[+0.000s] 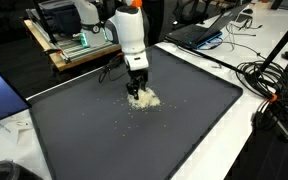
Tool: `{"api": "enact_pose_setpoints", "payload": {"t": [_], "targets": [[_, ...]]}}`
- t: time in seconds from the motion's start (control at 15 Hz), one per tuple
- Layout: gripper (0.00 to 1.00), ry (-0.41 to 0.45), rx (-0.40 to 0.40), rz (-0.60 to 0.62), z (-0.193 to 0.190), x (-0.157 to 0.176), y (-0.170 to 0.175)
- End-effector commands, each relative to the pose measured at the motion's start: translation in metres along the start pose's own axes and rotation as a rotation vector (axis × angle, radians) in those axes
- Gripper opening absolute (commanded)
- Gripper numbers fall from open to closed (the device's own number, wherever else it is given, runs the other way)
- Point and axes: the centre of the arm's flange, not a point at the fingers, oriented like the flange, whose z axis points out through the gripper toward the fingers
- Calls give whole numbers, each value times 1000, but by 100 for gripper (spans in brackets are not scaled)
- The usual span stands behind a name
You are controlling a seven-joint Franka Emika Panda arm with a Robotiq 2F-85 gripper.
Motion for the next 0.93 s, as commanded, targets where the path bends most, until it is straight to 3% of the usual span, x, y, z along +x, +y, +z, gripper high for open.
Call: {"api": "enact_pose_setpoints", "payload": {"t": [0.0,0.33,0.87], "targets": [[39,3,13,-20,7,2,9],[3,5,15,-43,4,4,9],[1,1,7,-47,0,4,8]]}}
